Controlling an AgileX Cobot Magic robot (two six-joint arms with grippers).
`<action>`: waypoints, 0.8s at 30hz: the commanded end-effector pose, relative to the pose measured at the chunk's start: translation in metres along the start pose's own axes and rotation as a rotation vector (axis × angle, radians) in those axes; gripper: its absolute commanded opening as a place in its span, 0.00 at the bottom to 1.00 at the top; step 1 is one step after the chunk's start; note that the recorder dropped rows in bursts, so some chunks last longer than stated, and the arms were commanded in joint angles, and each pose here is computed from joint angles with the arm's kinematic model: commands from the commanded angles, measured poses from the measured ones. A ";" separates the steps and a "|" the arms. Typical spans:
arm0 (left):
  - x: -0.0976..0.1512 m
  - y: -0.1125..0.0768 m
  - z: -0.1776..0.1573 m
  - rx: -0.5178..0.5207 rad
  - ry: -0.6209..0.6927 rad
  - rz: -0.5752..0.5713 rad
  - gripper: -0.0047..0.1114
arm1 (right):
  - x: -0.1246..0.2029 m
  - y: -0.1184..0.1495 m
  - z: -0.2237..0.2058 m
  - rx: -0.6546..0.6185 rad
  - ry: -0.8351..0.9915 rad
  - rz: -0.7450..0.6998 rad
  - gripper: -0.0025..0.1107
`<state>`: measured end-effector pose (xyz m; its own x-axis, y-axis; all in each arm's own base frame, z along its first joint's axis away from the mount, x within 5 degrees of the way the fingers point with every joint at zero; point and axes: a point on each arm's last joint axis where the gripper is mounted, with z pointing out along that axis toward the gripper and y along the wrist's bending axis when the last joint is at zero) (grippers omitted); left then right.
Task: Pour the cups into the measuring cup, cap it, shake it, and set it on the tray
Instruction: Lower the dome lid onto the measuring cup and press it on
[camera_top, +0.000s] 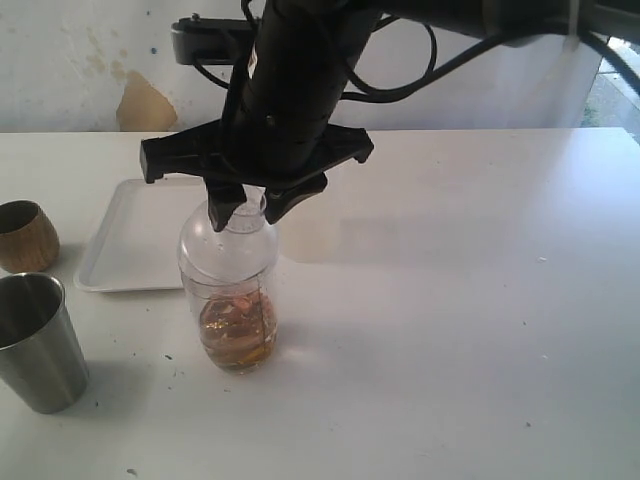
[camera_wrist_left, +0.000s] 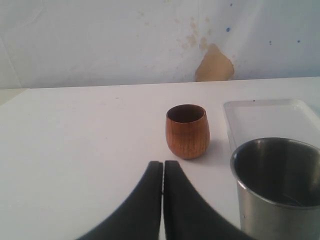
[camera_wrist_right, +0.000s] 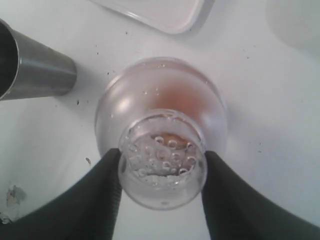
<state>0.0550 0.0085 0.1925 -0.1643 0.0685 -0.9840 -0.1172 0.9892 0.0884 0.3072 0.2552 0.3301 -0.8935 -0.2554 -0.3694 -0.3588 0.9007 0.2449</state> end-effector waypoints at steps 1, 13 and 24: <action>0.001 0.000 0.000 0.001 -0.005 -0.001 0.05 | -0.003 0.001 0.000 -0.007 -0.034 -0.001 0.02; 0.001 0.000 0.000 0.001 -0.005 -0.001 0.05 | -0.004 0.000 0.000 -0.005 -0.051 -0.004 0.05; 0.001 0.000 0.000 0.001 -0.005 -0.001 0.05 | -0.004 0.000 0.000 0.002 -0.051 -0.031 0.45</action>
<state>0.0550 0.0085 0.1925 -0.1645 0.0702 -0.9839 -0.1174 0.9890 0.0902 0.3093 0.2560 0.3311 -0.8813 -0.2569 -0.3965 -0.3700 0.8972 0.2412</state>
